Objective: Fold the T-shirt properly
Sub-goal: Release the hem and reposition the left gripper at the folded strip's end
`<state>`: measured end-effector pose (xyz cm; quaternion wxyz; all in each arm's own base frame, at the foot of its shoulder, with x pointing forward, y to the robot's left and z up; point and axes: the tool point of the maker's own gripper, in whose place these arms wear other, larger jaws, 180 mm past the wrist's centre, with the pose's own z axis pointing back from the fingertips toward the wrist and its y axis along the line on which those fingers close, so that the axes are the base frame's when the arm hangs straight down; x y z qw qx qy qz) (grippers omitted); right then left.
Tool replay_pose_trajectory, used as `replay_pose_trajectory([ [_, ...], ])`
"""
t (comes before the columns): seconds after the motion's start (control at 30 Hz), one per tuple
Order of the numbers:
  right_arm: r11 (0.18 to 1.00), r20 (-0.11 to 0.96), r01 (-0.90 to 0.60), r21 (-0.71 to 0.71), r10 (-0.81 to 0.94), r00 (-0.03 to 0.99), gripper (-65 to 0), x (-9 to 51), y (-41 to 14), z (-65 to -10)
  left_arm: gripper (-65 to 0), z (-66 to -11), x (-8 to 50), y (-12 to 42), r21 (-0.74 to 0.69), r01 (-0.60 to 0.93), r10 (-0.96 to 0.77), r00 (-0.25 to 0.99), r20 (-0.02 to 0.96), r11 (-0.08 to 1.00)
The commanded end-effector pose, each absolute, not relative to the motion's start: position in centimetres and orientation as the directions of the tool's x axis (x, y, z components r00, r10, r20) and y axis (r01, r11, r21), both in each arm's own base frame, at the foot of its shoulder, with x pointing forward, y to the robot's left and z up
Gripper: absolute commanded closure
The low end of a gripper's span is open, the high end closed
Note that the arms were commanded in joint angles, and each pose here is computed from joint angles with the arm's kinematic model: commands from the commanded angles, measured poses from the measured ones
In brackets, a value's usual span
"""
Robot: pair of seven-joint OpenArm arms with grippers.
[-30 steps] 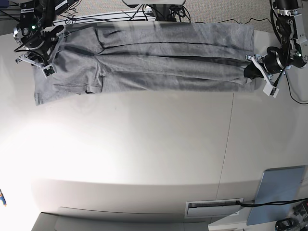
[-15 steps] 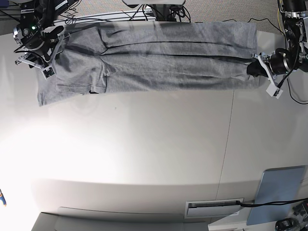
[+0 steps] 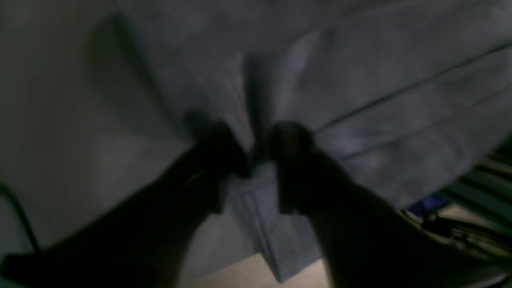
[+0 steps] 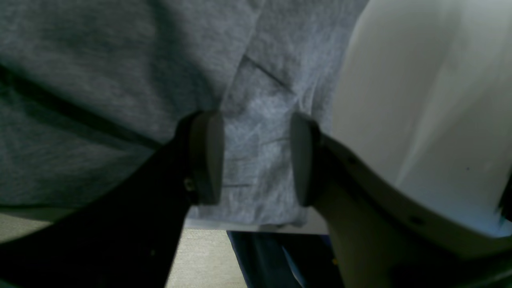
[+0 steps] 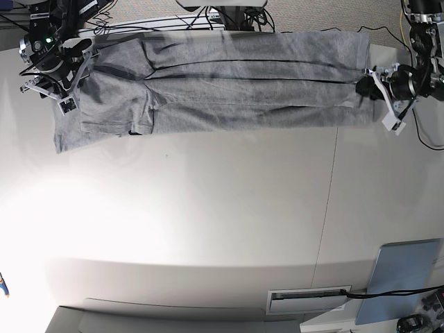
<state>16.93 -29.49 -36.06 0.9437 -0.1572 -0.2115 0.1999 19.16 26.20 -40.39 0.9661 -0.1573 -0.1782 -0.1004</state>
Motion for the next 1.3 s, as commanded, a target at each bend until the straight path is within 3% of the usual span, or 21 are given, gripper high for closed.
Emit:
replay_pose_trajectory([
  [0.0,0.862,0.362,-0.304,-0.406,0.457,0.813,-26.8,17.7,-29.8,-35.1,-27.6,-39.7,19.9,27.3,-0.233,0.236,-0.125,0.904,0.409,0.943],
  [0.1,0.862,0.366,-0.303,-0.406,0.457,0.811,-26.8,17.7,-29.7,-35.0,-34.0,-40.1,20.2,28.6,-0.182,0.172,-0.074,0.891,0.447,0.968],
  [0.27,0.862,0.367,-0.303,-0.406,0.458,0.810,-26.8,17.8,-29.7,-35.0,-34.0,-40.7,19.5,28.3,-0.201,0.140,-0.034,0.890,0.455,0.969],
  [0.57,0.862,0.368,-0.303,-0.406,0.458,0.809,-26.8,17.8,-29.7,-35.0,-33.9,-42.4,17.8,26.4,-0.415,0.075,0.107,0.911,0.399,0.907],
  [0.7,0.862,0.369,-0.303,-0.406,0.458,0.809,-26.8,17.8,-29.7,-35.0,-25.5,-43.0,17.1,25.9,-0.521,0.034,0.192,0.908,0.373,0.853],
  [0.87,0.862,0.369,-0.303,-0.406,0.458,0.809,-26.8,17.8,-29.7,-35.0,0.0,-43.4,16.5,25.6,-0.569,0.018,0.224,0.908,0.353,0.822],
  [1.07,0.869,0.384,-0.279,-0.409,0.441,0.811,-26.8,18.0,-29.9,-34.9,0.0,-43.6,17.7,27.3,-0.497,-0.011,0.211,0.913,0.348,0.868],
  [1.27,0.893,0.504,-0.160,-0.420,0.376,0.778,-26.8,19.7,-30.2,-33.6,0.0,-42.1,20.7,29.5,-0.359,0.042,0.116,0.905,0.408,0.932],
])
